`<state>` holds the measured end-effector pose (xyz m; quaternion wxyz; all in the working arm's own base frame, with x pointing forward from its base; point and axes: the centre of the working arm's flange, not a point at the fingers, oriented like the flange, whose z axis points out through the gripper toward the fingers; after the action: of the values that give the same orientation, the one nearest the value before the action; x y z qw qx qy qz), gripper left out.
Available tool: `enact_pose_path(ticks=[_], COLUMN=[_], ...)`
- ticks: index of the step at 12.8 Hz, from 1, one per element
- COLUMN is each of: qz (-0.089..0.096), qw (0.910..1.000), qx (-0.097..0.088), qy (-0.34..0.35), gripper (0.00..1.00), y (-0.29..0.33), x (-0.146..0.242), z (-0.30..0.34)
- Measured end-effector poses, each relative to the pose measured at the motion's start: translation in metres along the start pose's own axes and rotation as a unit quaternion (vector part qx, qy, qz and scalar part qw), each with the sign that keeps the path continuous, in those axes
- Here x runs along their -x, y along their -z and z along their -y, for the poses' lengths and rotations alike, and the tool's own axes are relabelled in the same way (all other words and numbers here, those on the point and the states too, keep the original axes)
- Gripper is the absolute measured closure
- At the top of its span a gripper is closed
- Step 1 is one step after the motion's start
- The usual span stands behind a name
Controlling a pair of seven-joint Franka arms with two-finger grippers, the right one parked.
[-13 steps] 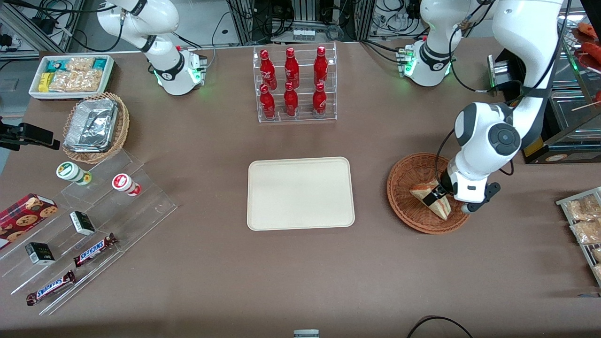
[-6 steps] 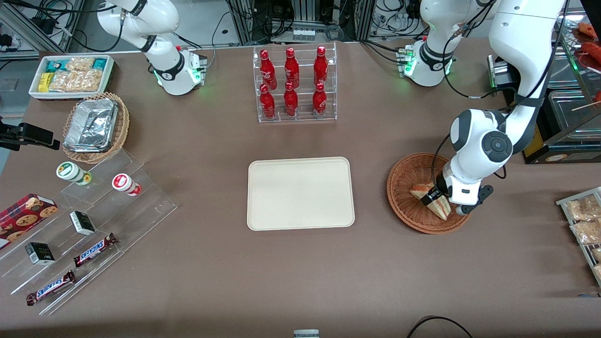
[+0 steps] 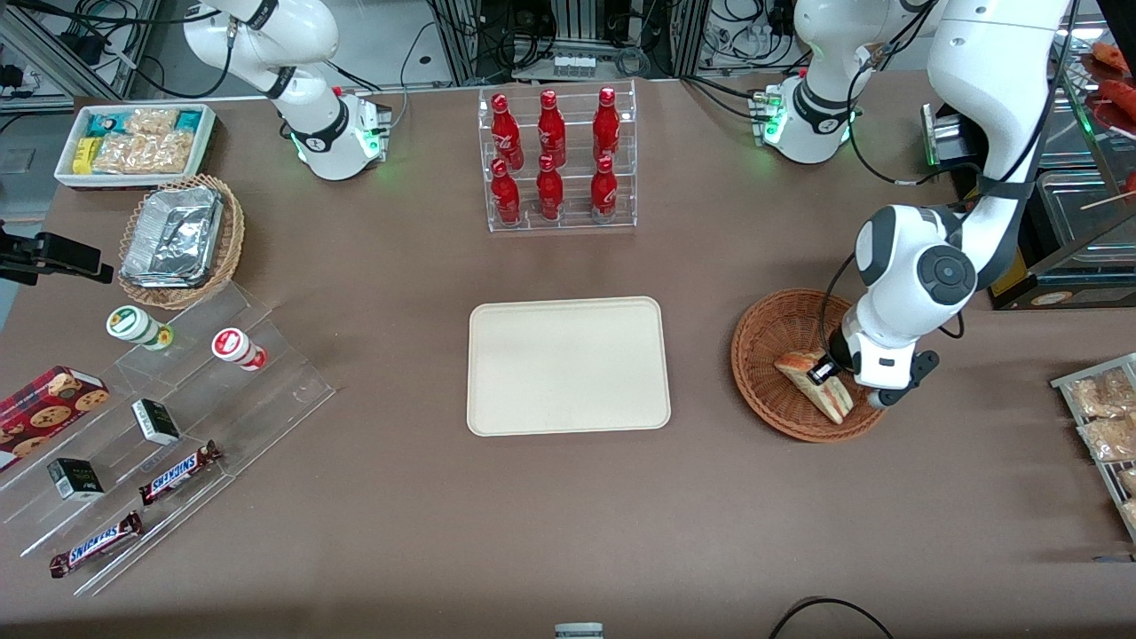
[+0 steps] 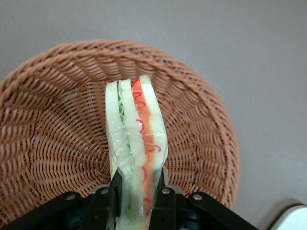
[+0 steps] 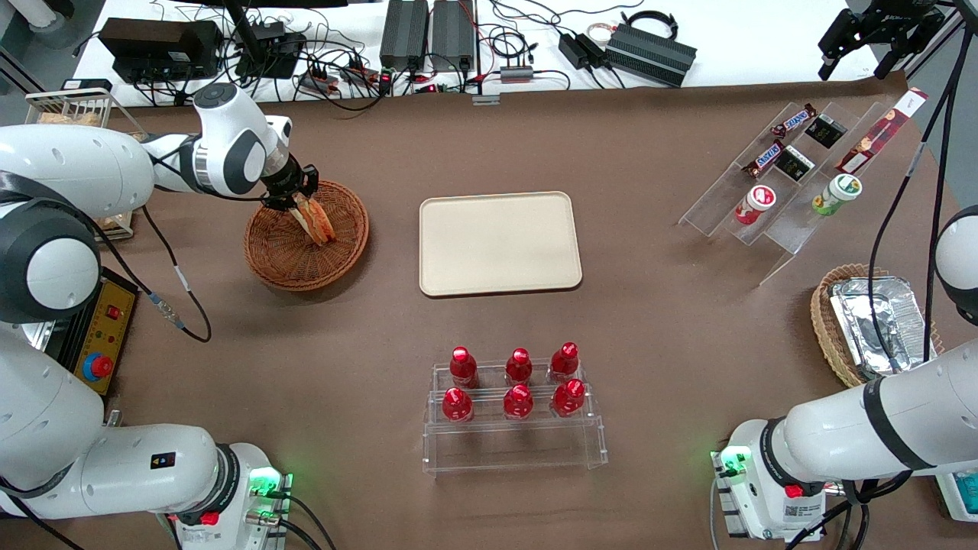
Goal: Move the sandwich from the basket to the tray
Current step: 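Lift the sandwich and carry it over the white tray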
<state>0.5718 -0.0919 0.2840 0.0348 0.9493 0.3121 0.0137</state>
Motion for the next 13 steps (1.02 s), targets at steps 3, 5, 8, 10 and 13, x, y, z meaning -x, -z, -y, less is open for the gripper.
enact_pose_path(ticks=[3,5,8,10,13], qz=[0.007,0.013,0.003,0.012,0.048], qw=[0.9989,0.9970,0.9921,0.9857,0.9771], qx=[-0.041,-0.052,-0.039,-0.033,-0.011], qy=[-0.023,-0.056,-0.119,-0.165,-0.207], gripper=[0.85,0.85,0.85,0.85,0.85], y=[0.064,0.127,0.186,0.178,0.141], x=[-0.009,0.000,0.043,0.089,0.144], z=[-0.018,-0.051,-0.112,-0.151,-0.205])
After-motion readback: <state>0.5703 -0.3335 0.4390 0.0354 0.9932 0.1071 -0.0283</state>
